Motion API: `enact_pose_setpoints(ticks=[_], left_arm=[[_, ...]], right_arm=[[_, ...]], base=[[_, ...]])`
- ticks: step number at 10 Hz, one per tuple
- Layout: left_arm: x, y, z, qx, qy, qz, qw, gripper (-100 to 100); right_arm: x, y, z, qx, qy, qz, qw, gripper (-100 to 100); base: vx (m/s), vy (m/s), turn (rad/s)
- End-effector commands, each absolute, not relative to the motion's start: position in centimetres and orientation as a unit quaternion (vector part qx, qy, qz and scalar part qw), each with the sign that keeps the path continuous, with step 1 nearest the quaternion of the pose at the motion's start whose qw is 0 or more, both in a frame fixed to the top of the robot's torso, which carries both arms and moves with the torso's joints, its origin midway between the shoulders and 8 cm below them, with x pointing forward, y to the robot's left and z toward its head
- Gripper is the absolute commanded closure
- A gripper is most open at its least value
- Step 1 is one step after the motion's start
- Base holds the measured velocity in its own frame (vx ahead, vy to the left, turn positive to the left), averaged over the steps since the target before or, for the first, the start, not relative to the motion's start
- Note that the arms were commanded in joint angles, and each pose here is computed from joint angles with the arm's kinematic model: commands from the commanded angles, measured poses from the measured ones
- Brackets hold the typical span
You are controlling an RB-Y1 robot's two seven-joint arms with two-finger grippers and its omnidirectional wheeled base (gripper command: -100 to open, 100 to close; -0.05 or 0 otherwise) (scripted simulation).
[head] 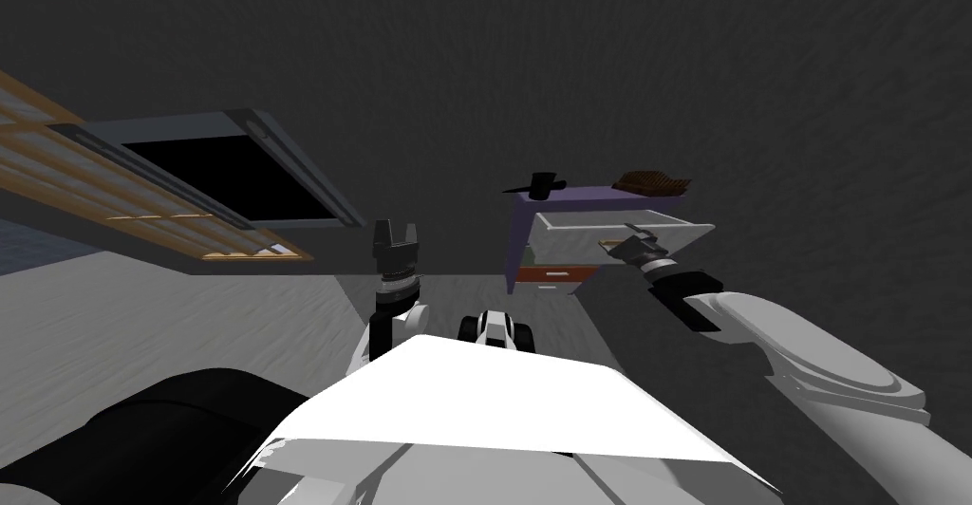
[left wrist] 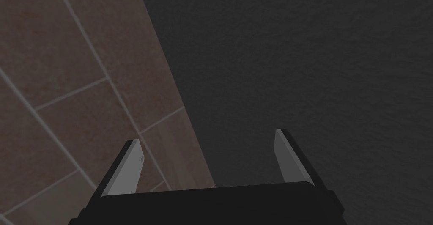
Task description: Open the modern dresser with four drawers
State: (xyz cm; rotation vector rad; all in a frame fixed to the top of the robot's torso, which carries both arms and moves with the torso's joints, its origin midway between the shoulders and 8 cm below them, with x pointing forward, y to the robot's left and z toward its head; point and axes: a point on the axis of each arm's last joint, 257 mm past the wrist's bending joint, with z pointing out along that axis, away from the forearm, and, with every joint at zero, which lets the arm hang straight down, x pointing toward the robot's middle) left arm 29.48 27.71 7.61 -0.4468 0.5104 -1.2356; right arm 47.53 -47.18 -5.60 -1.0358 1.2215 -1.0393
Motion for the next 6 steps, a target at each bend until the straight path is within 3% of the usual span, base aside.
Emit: enact_pose_setpoints(ticks=[1,2,6], left_arm=[[29.48,27.71,7.61,-0.205,0.235,-0.568,0.762,0],[29.48,27.71,7.61,-0.205,0.235,-0.568,0.762,0],[29.48,27.71,7.61,-0.205,0.235,-0.568,0.762,0]], right_arm=[[47.6,-47.49,-5.24,-0.444,0.523,-0.441,0.578,-100],[47.58,-47.62,-5.37,-0.444,0.525,-0.44,0.577,0],[47.45,-47.75,-6.04,-0.445,0.53,-0.438,0.574,0]], base=[[0.007,0.019,-0.012],[0.0,0.0,0.0],[0.0,0.0,0.0]])
